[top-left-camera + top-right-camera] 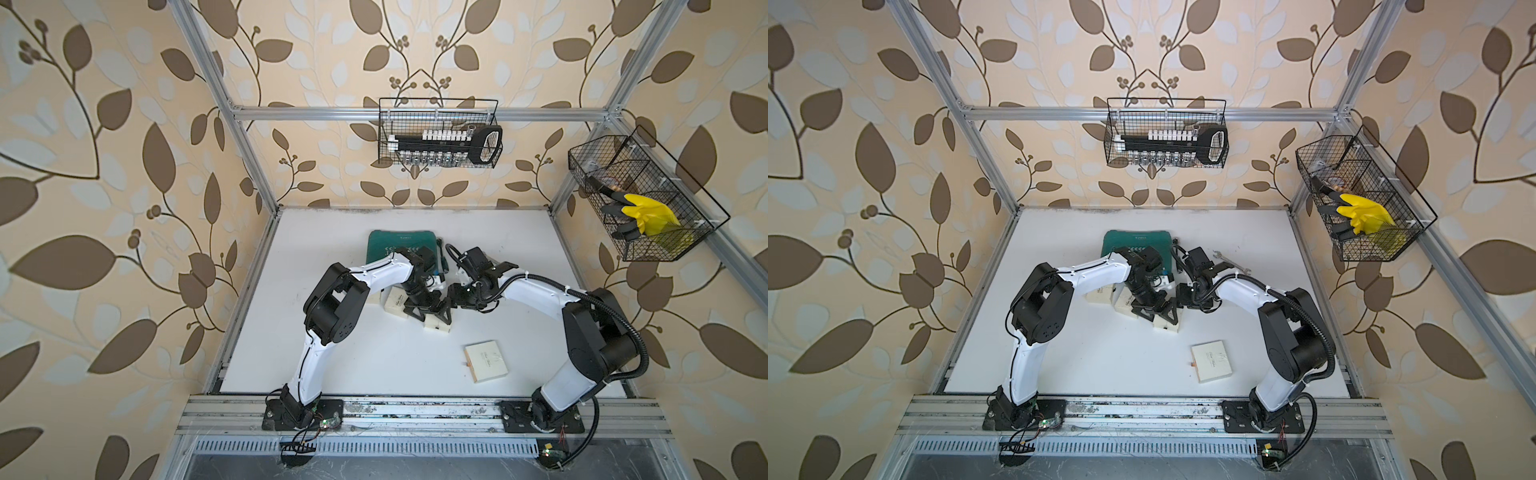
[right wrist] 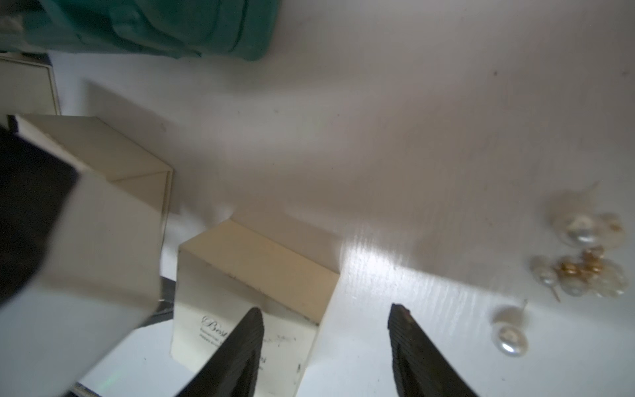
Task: Take out the earrings from the drawer-style jewelry box
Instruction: Adjust the jewelry box at the center of the board.
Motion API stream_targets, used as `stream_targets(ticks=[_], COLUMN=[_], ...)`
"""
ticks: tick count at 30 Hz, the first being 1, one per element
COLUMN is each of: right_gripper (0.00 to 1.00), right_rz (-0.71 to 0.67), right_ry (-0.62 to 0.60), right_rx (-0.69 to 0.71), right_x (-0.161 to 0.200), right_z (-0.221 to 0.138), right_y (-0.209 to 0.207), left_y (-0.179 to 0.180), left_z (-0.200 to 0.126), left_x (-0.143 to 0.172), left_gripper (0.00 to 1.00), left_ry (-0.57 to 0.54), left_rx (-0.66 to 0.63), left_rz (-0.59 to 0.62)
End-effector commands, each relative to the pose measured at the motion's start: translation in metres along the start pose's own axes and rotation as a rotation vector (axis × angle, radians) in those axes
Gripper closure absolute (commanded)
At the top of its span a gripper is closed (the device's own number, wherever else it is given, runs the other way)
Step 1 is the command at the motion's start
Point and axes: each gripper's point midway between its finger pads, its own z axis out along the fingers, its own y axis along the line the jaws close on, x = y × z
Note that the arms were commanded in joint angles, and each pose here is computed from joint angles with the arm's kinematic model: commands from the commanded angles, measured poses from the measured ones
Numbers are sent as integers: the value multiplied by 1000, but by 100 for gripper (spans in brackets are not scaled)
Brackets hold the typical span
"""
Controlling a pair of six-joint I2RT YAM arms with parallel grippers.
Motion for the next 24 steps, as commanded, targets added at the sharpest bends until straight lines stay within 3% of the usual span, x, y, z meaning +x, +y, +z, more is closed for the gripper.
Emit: stream_targets(ticks=[1, 6, 14, 24], right_gripper=[40, 40, 40, 40], right_rz=[-18, -43, -182, -147], right_ry=[-23, 8, 102, 102], right_rx=[17, 23, -12, 15], right_x=[8, 40, 86, 75], right_z=[-13, -16, -4, 13], right_y=[-7, -15, 6, 0], left_y=[-25, -13, -10, -21], left_z=[-43, -68, -57, -26], left_x=[-12, -40, -75, -79], left_gripper=[1, 1, 1, 1], left_ry=[-113, -234, -285, -278], left_rx=[69, 19, -18, 44], left_rz=[40, 23, 26, 53])
